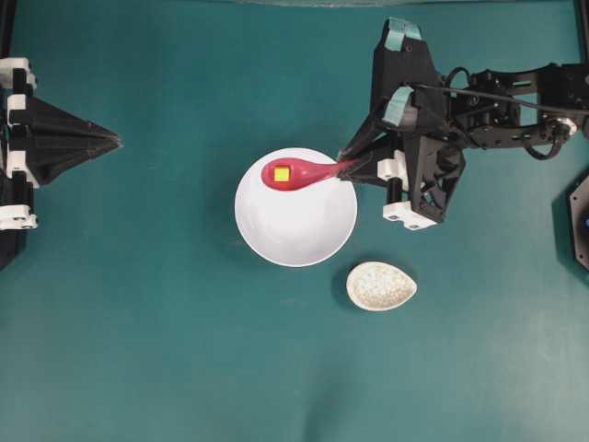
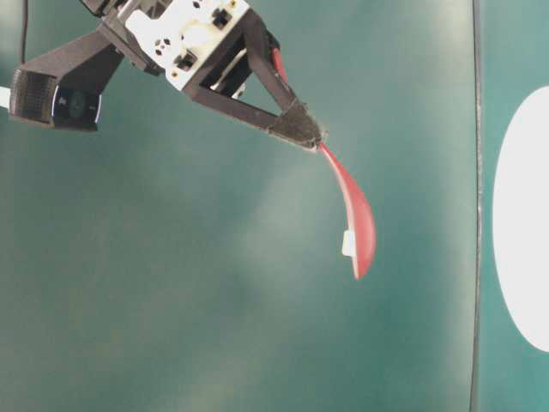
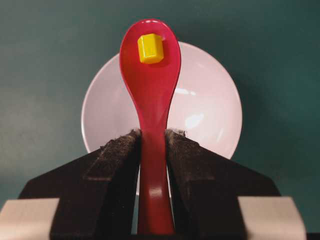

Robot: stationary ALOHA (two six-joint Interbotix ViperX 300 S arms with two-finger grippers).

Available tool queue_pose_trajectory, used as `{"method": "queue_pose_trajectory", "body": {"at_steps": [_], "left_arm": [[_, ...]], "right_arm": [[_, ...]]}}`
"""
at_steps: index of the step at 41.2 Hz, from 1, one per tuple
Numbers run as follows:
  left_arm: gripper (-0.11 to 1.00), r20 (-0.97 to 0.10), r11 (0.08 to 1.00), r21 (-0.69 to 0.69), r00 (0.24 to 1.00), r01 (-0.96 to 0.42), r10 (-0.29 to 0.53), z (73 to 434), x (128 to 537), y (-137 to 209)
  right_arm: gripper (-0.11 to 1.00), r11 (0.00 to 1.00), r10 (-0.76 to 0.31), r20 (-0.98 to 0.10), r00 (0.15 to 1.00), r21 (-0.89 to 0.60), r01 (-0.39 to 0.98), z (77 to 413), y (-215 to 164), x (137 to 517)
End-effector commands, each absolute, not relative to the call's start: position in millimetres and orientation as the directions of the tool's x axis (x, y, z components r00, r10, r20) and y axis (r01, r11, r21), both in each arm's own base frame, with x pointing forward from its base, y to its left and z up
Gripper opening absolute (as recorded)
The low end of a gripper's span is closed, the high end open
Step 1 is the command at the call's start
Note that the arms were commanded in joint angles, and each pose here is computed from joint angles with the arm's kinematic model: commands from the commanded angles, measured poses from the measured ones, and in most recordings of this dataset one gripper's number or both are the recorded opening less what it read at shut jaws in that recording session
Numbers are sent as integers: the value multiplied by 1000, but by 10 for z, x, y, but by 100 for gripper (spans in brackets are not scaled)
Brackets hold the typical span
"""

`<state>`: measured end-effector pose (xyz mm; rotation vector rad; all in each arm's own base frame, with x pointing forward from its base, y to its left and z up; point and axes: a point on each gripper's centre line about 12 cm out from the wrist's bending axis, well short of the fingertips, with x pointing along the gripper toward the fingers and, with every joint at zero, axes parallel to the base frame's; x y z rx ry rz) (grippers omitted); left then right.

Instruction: Scoop the yellow hexagonal prism block from the bowl with a spoon using the right arm.

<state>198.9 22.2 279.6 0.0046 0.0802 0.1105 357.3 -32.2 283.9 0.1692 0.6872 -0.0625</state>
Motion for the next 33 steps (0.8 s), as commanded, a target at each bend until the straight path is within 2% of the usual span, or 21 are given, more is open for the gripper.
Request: {"method": "queue_pose_trajectory", "body": {"at_steps": [1,33], "left_arm": [[5,-44,994,11,993,-111,112,2915,2014,228],[5,-48,994,9,992,-113,113,2911,2013,231]], "right_arm": [[24,986,-4,-604,797,132,105,2992,-315,3556],[24,986,-3,-610,793,131,105,2985,-318,3551]]}}
